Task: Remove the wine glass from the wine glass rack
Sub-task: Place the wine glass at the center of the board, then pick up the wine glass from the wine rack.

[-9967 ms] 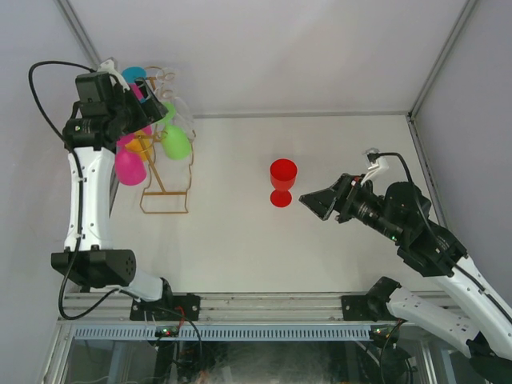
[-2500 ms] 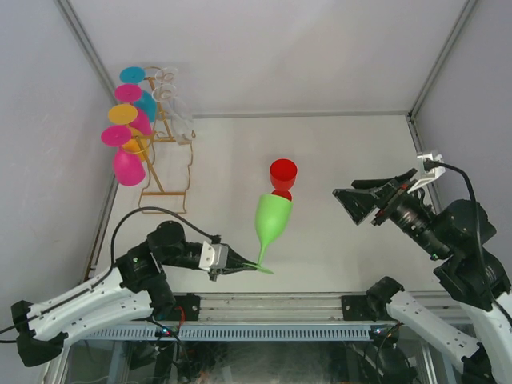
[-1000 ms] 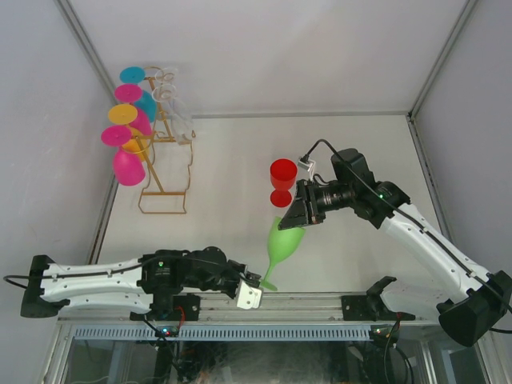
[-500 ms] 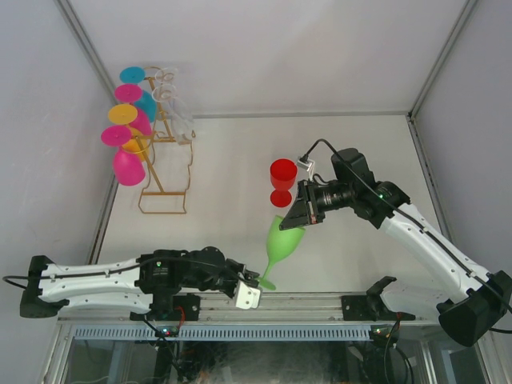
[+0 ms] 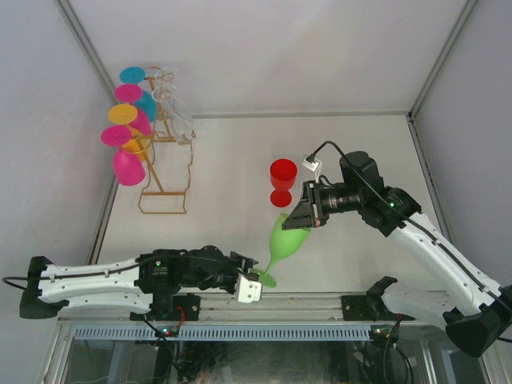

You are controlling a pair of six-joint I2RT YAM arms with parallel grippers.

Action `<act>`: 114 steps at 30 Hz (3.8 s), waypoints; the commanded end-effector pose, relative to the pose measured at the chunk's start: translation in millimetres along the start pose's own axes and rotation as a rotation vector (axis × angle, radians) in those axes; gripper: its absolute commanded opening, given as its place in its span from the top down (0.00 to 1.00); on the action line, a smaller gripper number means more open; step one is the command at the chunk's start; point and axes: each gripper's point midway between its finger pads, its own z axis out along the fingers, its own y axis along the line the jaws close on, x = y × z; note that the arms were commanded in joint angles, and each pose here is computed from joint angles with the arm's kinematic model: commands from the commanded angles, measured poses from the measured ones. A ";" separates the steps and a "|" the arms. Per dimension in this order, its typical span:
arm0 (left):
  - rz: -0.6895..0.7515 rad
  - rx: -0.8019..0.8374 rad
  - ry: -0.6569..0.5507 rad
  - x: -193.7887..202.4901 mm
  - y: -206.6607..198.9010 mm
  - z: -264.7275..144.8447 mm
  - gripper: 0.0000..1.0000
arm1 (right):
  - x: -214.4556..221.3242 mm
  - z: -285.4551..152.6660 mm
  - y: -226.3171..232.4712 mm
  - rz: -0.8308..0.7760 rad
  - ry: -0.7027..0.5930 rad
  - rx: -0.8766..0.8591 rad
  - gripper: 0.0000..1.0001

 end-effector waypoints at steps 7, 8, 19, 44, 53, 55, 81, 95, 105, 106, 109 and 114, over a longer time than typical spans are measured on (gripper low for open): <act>-0.134 -0.100 -0.122 -19.3 14.0 -12.4 0.00 | -19.2 -44.3 -31.7 -0.194 -0.206 0.390 1.00; -0.155 -0.133 -0.143 -20.8 18.6 -14.3 0.00 | -23.4 -53.1 -42.4 -0.201 -0.238 0.469 1.00; -0.731 -0.674 -0.347 -33.2 112.9 -60.3 0.00 | -54.2 -130.3 -117.0 -0.234 -0.448 1.060 1.00; -1.328 -0.740 -0.305 -13.7 143.7 -115.8 0.00 | -136.1 -31.6 -212.5 -0.170 -0.473 1.011 1.00; -1.329 -0.804 -0.300 -5.5 144.4 -127.3 0.00 | -132.5 -13.5 -220.7 -0.218 -0.408 1.000 1.00; -1.336 -0.818 -0.316 -3.1 144.4 -128.7 0.00 | -131.2 -11.7 -221.3 -0.216 -0.400 0.994 1.00; -1.320 -0.801 -0.292 -1.5 140.4 -126.9 0.00 | -138.7 -11.1 -207.0 -0.275 -0.410 0.935 0.79; -1.254 -0.767 -0.259 -15.9 147.2 -131.5 0.00 | -153.9 -47.9 -154.1 -0.305 -0.559 0.843 0.75; -1.165 -0.740 -0.206 -47.6 180.2 -152.6 0.00 | -132.1 -90.2 -93.5 -0.277 -0.722 0.728 0.63; -1.160 -0.740 -0.204 -48.9 183.7 -155.5 0.00 | -129.8 -94.4 -87.5 -0.276 -0.743 0.712 0.61; -1.146 -0.746 -0.223 -53.9 197.0 -167.5 0.00 | -119.6 -103.9 -73.4 -0.256 -0.788 0.664 0.50; -1.143 -0.794 -0.277 -77.1 243.3 -197.0 0.00 | -97.1 -104.2 -59.7 -0.202 -0.843 0.501 0.30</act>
